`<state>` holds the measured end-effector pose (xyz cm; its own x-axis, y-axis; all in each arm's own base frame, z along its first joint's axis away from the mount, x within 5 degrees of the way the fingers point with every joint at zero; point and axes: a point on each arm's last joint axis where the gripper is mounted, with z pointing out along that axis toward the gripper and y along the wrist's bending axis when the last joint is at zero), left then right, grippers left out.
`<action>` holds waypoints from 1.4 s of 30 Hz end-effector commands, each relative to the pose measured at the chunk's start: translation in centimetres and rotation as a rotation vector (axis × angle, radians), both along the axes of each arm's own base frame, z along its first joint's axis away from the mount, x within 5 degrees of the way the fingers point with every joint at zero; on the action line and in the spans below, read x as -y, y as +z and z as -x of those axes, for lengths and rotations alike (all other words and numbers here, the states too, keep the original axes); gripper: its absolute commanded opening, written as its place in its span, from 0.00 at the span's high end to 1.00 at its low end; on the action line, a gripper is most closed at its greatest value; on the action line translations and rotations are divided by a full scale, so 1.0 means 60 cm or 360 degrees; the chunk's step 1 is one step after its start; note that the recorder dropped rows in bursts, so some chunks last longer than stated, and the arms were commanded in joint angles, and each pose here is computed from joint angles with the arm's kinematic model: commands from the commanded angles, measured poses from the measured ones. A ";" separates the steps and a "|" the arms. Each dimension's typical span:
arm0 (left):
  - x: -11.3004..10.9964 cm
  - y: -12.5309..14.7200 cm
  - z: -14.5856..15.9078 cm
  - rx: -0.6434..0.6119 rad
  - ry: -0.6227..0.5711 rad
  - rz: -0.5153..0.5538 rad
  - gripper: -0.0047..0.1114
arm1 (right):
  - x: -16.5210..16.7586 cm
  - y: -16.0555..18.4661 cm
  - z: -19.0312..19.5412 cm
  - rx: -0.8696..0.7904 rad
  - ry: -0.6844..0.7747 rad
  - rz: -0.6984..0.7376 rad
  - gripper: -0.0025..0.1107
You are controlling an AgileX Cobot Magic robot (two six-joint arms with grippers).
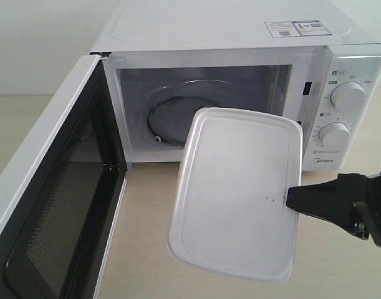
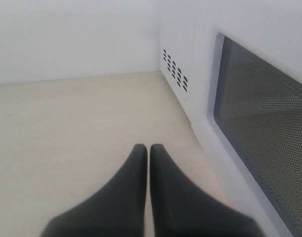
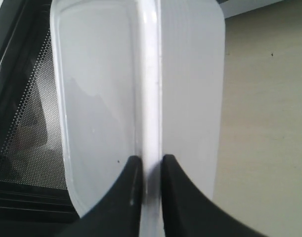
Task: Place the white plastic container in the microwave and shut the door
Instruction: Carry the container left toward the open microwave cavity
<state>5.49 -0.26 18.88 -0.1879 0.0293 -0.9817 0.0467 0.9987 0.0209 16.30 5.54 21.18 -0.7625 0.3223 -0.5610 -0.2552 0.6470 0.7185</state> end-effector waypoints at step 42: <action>0.000 0.000 0.000 0.0013 0.0003 0.0006 0.93 | -0.097 -0.067 0.005 -0.0044 -0.0943 -0.0413 0.98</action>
<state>5.49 -0.26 18.88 -0.1879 0.0293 -0.9817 0.0467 0.9987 0.0209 15.74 11.23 17.57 -0.4449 0.8093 -0.3835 0.1271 0.4810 0.8675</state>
